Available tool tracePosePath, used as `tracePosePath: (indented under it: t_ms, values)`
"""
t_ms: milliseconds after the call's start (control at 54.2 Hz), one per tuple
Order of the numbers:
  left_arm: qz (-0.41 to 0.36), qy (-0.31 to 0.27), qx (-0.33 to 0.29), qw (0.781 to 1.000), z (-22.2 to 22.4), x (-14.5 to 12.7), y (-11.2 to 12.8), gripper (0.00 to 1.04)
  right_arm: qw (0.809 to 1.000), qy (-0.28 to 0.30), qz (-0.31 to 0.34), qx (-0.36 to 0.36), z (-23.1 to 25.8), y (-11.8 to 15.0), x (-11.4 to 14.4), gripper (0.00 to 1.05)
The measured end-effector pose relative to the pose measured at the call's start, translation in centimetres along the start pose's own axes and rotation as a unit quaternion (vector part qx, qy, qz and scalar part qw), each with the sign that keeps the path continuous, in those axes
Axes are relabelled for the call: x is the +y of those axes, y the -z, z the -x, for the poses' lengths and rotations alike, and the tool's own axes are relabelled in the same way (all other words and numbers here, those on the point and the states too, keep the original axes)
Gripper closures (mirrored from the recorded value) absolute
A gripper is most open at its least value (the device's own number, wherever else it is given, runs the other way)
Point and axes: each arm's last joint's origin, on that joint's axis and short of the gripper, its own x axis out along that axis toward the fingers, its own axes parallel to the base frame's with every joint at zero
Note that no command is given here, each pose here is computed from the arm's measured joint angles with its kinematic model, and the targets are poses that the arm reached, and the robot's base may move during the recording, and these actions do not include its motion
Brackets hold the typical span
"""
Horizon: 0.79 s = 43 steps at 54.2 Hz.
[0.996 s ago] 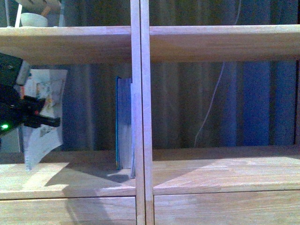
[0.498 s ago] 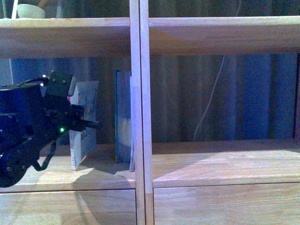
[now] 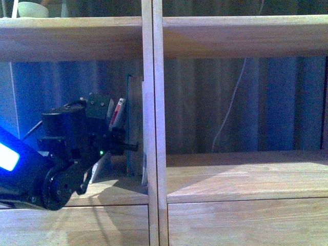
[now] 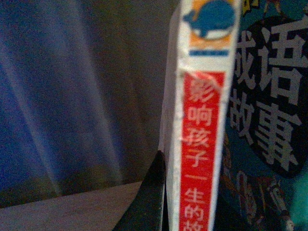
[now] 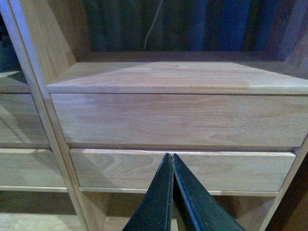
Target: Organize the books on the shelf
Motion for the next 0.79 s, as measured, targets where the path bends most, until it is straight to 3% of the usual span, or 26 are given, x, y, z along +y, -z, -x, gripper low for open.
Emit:
tracePosePath:
  t_ms: [406,572,793]
  values:
    - [0.023,-0.007,0.042,0.999,2.4,-0.4,1.6,0.08,1.0,0.0,0.0,0.001,0.7,0.0,0.0,1.02]
    - [0.055,-0.004,0.035,0.998,4.5,-0.8,-0.2,0.08,1.0,0.0,0.0,0.001,0.9,0.0,0.0,1.02]
    - [0.093,-0.015,-0.003,0.996,9.3,-0.2,-4.9,0.07,1.0,0.0,0.0,0.018,1.9,0.5,0.0,1.02]
